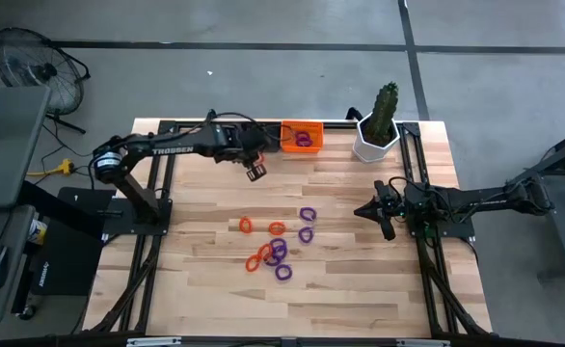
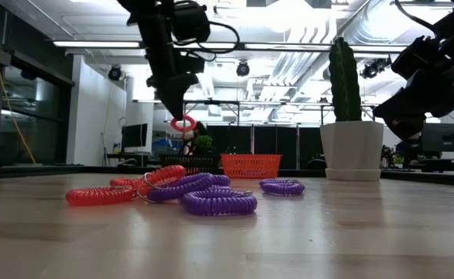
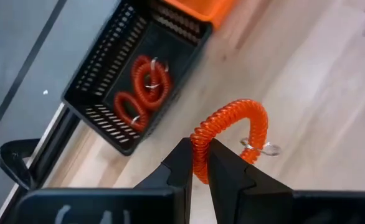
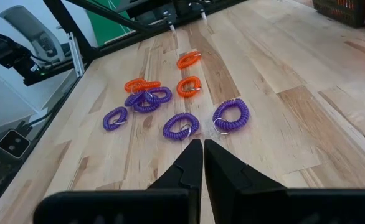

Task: Sort spring keychains into baskets
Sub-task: Put the orange spring keychain into the black basket

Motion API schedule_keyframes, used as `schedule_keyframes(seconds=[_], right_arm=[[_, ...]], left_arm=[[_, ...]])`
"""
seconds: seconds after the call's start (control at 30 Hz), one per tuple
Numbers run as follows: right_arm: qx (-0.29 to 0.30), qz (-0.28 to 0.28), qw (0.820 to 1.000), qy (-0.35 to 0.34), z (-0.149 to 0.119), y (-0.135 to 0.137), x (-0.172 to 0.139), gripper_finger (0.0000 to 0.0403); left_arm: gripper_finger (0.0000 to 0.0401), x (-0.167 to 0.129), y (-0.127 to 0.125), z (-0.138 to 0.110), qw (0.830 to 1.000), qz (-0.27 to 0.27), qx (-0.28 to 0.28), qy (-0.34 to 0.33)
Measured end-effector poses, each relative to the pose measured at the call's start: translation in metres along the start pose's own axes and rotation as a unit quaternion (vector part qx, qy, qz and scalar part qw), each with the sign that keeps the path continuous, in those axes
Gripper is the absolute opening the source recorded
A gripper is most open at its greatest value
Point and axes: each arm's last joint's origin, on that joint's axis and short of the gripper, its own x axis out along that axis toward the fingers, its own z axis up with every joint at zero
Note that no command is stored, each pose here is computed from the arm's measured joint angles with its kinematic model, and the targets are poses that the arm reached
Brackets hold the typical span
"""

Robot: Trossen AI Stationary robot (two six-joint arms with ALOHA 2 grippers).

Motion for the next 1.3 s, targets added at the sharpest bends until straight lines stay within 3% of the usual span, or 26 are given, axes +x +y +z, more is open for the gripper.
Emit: schedule_keyframes(seconds=[0.5,0.73,1.07,1.3], right_arm=[[0.000,0.000,1.000,0.000,0.000,0.000,0.000,0.0012],[0.000,0.000,1.000,0.000,0.000,0.000,0.000,0.0012],[0.000,0.000,1.000,0.000,0.000,0.000,0.000,0.0012],[0.000,0.000,1.000,0.000,0.000,0.000,0.000,0.0012]], left_arm=[[0.0033,0.022,0.072,-0.002,0.994,0.036,-0.098,0.031],[0.0033,0.030,0.099,0.001,0.988,0.046,-0.146,0.011],[0.0033,0.055,0.108,0.051,0.987,0.025,-0.146,0.065],[0.0033,0.070,0.105,0.076,0.989,0.002,-0.111,0.103]])
